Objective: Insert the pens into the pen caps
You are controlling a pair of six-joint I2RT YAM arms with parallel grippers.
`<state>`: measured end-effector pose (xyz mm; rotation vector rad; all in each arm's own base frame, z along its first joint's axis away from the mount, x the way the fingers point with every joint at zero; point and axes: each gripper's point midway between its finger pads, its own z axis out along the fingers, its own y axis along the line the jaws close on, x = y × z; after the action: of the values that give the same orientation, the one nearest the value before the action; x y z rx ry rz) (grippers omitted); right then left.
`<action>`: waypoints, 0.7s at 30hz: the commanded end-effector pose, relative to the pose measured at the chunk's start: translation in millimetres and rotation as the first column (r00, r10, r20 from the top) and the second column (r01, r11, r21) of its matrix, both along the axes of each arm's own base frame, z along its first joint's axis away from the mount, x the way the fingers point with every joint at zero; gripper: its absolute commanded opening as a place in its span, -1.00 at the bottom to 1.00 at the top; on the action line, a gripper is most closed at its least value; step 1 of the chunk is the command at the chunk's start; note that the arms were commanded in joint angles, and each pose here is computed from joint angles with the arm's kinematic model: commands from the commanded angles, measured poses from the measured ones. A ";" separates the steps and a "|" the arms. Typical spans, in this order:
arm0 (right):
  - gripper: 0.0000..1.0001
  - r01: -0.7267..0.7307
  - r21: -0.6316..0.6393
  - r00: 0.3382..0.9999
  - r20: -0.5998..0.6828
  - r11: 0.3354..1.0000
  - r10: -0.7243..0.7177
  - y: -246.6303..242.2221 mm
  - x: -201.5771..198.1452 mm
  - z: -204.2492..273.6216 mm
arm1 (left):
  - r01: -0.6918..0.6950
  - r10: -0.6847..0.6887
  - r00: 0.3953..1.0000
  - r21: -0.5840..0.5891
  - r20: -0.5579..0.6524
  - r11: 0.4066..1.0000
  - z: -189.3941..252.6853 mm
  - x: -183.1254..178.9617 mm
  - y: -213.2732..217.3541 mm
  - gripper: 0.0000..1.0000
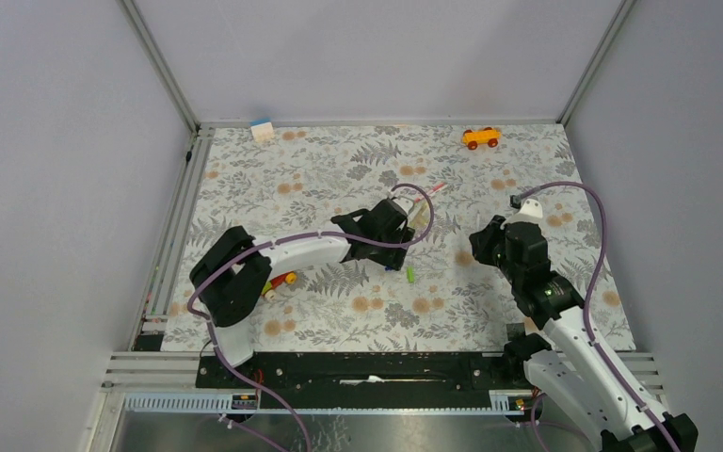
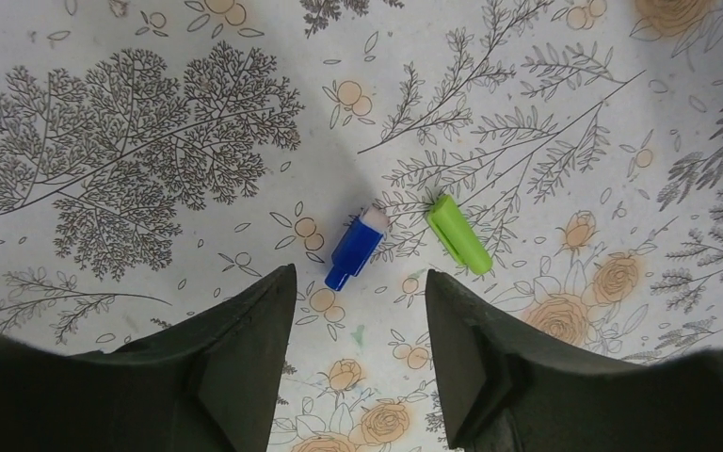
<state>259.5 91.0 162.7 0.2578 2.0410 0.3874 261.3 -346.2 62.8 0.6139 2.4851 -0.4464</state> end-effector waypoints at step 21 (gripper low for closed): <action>-1.00 -0.112 0.053 0.993 0.049 0.992 0.109 18.5 -9.0 14.8 | 0.053 -0.047 0.996 0.079 -0.078 0.995 -34.2 -2.8 -6.7 -0.59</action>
<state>248.7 105.0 169.4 0.1909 2.0307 0.4922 258.9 -346.8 21.4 0.7112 2.5878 -0.3614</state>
